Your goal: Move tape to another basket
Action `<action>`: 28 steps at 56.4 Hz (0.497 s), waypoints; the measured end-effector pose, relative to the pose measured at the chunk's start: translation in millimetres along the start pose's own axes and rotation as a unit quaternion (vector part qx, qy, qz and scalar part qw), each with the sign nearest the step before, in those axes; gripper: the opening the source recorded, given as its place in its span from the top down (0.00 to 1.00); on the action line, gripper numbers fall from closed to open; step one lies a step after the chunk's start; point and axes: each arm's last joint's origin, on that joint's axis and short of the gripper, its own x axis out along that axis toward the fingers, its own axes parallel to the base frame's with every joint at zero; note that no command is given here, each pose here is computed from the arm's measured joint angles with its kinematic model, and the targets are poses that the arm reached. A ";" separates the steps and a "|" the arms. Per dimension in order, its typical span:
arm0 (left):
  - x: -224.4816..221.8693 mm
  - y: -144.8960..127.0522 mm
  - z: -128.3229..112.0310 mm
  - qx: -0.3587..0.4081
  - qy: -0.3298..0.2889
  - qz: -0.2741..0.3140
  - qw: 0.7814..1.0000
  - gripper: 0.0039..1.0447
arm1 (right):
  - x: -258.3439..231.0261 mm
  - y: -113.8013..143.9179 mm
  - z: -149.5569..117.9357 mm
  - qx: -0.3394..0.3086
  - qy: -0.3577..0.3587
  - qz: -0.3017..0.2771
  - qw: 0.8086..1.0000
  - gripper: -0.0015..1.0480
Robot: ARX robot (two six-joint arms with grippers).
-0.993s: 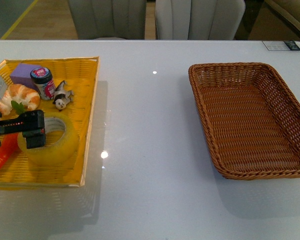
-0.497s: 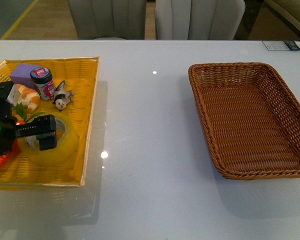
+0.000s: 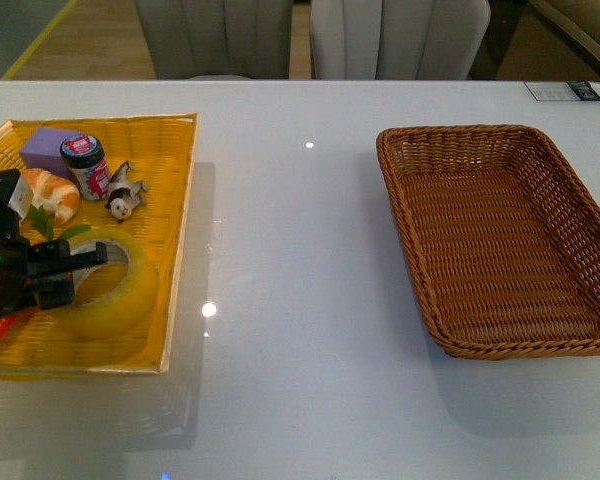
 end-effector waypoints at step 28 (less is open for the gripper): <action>-41.0 6.4 12.3 0.001 -0.036 -0.019 0.999 0.86 | 0.0 0.0 0.0 0.000 0.000 0.000 1.000 0.09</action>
